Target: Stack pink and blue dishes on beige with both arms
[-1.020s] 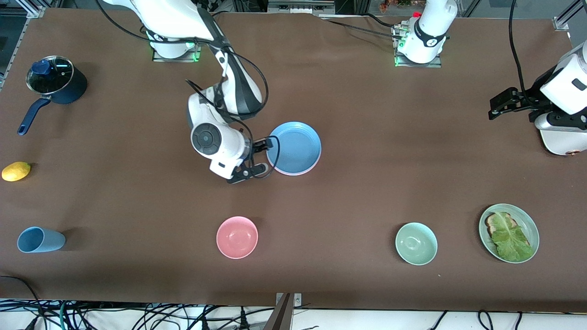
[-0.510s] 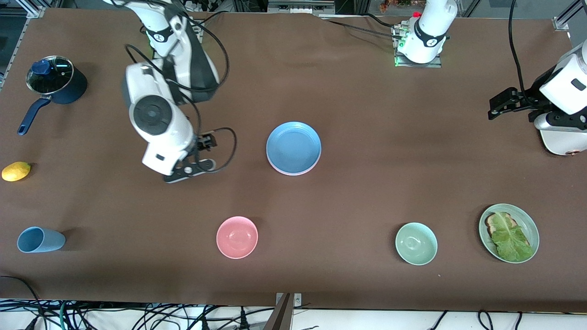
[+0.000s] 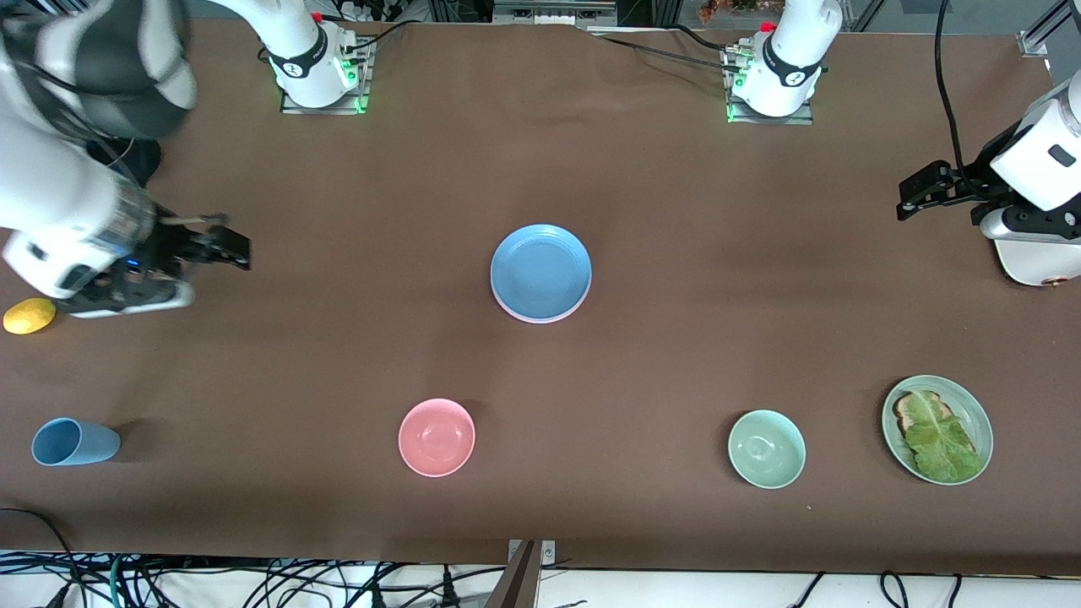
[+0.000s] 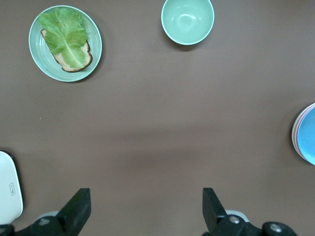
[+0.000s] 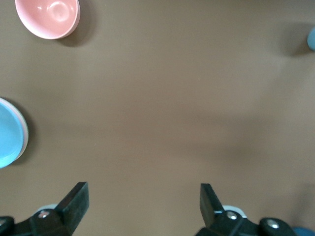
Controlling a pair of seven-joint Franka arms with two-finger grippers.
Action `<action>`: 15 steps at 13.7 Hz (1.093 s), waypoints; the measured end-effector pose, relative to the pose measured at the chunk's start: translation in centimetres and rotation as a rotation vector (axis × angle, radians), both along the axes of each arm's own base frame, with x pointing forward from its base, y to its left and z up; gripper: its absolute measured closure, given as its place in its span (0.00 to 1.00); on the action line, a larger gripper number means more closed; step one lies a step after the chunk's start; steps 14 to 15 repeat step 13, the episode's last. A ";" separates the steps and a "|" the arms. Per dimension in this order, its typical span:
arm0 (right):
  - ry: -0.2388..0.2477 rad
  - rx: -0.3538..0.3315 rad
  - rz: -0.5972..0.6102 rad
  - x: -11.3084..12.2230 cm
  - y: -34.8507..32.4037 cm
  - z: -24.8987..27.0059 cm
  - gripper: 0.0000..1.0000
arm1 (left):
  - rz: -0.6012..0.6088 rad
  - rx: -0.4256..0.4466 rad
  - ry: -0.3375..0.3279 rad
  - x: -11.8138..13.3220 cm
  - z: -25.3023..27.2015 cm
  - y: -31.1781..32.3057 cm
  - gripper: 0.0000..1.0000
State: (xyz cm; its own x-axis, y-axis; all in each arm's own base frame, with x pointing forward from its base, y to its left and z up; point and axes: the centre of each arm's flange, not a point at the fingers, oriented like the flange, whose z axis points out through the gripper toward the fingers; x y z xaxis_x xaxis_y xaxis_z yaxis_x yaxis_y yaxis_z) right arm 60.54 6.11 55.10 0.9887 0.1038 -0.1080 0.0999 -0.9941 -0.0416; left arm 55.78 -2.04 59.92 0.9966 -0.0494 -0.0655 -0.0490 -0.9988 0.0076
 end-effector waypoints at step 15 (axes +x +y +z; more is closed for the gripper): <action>-0.086 -0.030 -0.091 -4.6 -7.0 3.6 0.00 | 0.001 0.000 -0.002 0.0 0.0 0.1 0.00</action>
